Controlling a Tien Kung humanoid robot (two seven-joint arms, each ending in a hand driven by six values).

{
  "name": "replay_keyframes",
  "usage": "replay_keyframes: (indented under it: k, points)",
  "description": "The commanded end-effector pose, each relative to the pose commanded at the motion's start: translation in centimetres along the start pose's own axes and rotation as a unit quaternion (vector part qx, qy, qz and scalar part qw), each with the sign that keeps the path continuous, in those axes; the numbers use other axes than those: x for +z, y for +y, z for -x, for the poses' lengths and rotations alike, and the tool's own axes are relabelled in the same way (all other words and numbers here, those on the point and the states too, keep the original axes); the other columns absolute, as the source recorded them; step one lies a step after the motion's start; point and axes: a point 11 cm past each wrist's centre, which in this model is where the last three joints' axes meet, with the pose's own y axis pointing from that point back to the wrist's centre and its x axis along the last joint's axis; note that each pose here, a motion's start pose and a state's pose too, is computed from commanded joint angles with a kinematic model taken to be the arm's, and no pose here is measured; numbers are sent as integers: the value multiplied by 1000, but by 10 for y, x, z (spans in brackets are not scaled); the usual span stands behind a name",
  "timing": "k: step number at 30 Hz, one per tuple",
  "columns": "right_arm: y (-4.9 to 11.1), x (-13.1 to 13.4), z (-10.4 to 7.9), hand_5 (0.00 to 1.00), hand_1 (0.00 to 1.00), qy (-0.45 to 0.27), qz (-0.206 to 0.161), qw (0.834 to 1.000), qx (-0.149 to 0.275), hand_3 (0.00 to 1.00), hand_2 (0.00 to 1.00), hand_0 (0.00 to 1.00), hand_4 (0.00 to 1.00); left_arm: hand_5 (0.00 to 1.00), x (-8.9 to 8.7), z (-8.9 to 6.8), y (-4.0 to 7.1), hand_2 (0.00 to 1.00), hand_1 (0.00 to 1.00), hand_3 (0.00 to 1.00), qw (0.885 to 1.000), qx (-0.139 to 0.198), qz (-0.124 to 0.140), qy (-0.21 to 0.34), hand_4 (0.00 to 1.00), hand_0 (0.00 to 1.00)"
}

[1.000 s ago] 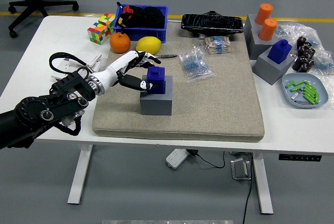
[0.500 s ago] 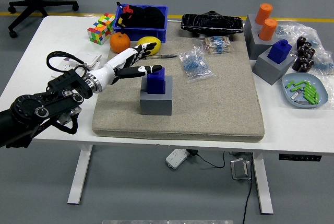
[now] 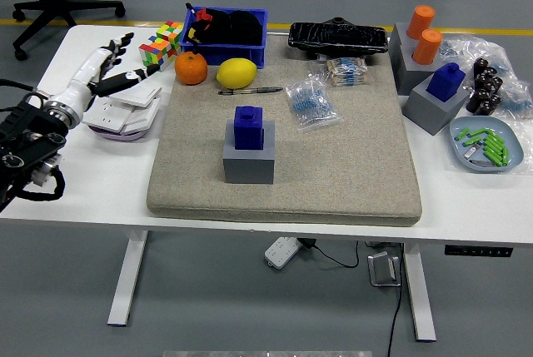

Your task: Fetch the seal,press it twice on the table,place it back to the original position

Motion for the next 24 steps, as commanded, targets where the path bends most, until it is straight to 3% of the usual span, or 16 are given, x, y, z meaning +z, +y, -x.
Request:
replay_keyframes:
  k: [4, 8, 24]
  points:
    - [0, 0, 0, 508, 682, -2, 0, 1000, 0, 617, 652, 732, 719, 484, -19, -30, 4, 923, 929, 905, 999, 36, -34, -10, 916, 908]
    - [0, 0, 1, 510, 682, -3, 0, 1000, -1, 617, 652, 732, 719, 480, -30, -46, 7, 912, 921, 901, 997, 50, -60, -21, 904, 904]
    - [0, -3, 1, 510, 682, 0, -2, 1000, 0, 617, 652, 732, 718, 487, -36, -32, 11, 905, 914, 894, 997, 29, -60, -25, 896, 901]
